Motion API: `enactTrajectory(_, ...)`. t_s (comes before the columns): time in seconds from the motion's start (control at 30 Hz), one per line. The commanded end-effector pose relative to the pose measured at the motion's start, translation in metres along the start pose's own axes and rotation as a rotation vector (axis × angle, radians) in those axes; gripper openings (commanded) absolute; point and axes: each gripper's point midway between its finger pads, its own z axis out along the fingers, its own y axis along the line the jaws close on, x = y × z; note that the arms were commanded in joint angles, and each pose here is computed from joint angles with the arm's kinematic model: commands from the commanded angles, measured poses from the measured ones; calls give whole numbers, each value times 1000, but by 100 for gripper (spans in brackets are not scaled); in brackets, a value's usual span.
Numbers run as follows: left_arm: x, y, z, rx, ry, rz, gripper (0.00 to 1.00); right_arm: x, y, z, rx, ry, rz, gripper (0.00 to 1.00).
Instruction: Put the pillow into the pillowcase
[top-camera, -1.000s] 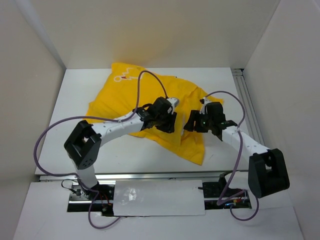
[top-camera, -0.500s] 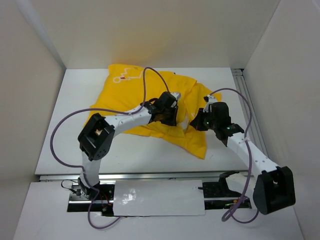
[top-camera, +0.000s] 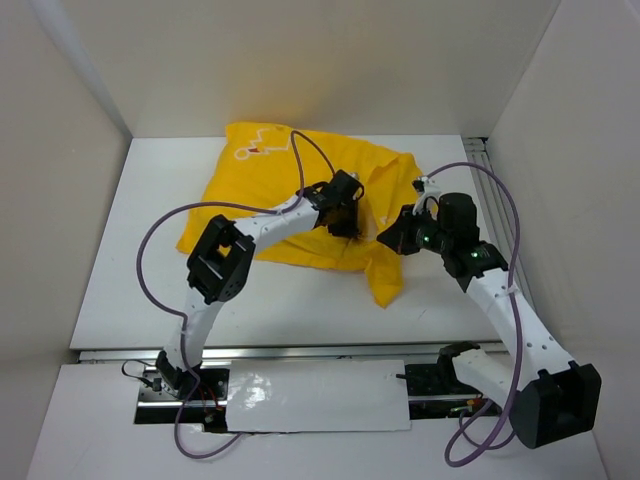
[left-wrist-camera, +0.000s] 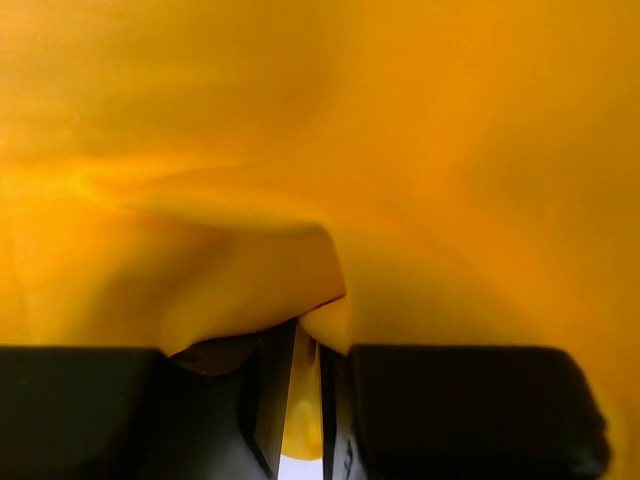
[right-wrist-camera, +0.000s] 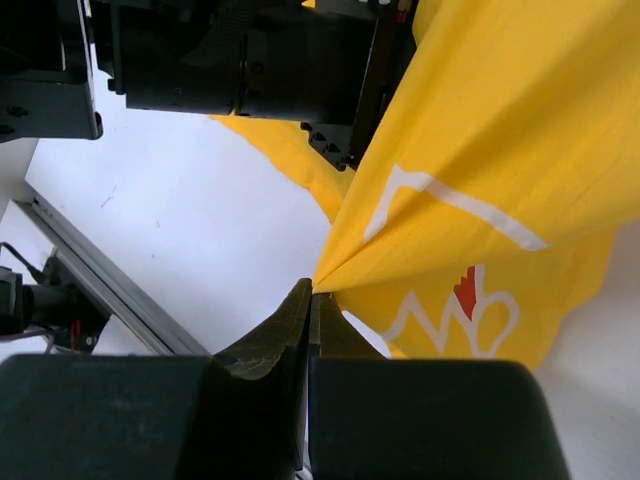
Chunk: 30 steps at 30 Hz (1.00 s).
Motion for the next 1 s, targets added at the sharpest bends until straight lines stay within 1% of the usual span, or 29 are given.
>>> enactTrajectory(0.0,-29,31,4,-71,-115,-37,28,-25,37,-14,-137,-55,-22,0)
enactTrajectory(0.03,-19,35,0,-66,-97,-27,30,-26,30,-9,-105,-62,-8,0)
enactTrajectory(0.07,-33,22,-29,-19,-146,-7,31,-28,23,-5,-72,-71,9,0)
enactTrajectory(0.1,-34,18,-44,6,-160,4,35,-26,11,2,-23,-61,26,0)
enactTrajectory(0.13,-39,15,-77,24,-202,23,40,-34,-6,5,77,-87,50,6)
enactTrajectory(0.17,-30,25,-71,-6,-186,32,46,-36,-17,7,125,-84,64,23)
enactTrajectory(0.2,-43,11,-112,39,-258,45,57,-37,-24,8,160,-79,56,65)
enactTrajectory(0.23,-46,10,-131,47,-290,43,76,-31,-35,12,209,-40,78,77)
enactTrajectory(0.27,-42,21,-143,14,-310,54,84,-39,-40,10,244,-54,58,80)
enactTrajectory(0.3,-54,17,-180,37,-389,60,91,-37,-43,9,262,-51,61,82)
enactTrajectory(0.33,-56,24,-196,18,-417,48,100,-41,-45,7,280,-58,49,82)
enactTrajectory(0.37,-56,33,-206,-14,-440,41,100,-43,-51,5,318,-70,48,82)
enactTrajectory(0.43,-59,54,-227,-75,-460,14,100,-49,-53,3,338,-89,43,82)
enactTrajectory(0.47,-64,71,-239,-107,-485,-27,100,-47,-54,6,330,-73,35,77)
enactTrajectory(0.5,-65,85,-239,-146,-479,-43,100,-54,-49,6,309,-94,26,72)
enactTrajectory(0.53,-66,98,-241,-169,-479,-74,100,-52,-45,12,286,-81,23,64)
enactTrajectory(0.57,-73,116,-244,-197,-482,-109,100,-54,-41,21,245,-67,13,61)
enactTrajectory(0.6,-73,134,-238,-221,-458,-137,100,-53,-39,30,227,-42,14,61)
enactTrajectory(0.63,-73,134,-238,-221,-458,-138,100,-58,-29,32,198,-54,-3,61)
enactTrajectory(0.67,-72,152,-238,-257,-450,-164,100,-55,-34,43,196,-29,-4,61)
enactTrajectory(0.73,-66,173,-229,-292,-421,-201,100,-60,-23,57,145,-27,-12,61)
enactTrajectory(0.77,-66,188,-230,-310,-416,-232,100,-57,-27,69,135,-4,-4,61)
enactTrajectory(0.83,-57,206,-224,-325,-384,-271,100,-49,-20,81,93,32,5,61)
enactTrajectory(0.87,-56,219,-228,-339,-387,-299,100,-46,-23,90,87,51,12,65)
enactTrajectory(0.9,-49,227,-223,-343,-370,-313,100,-41,-25,93,81,69,19,69)
enactTrajectory(0.97,-49,237,-223,-325,-378,-342,100,-28,-30,107,86,110,30,74)
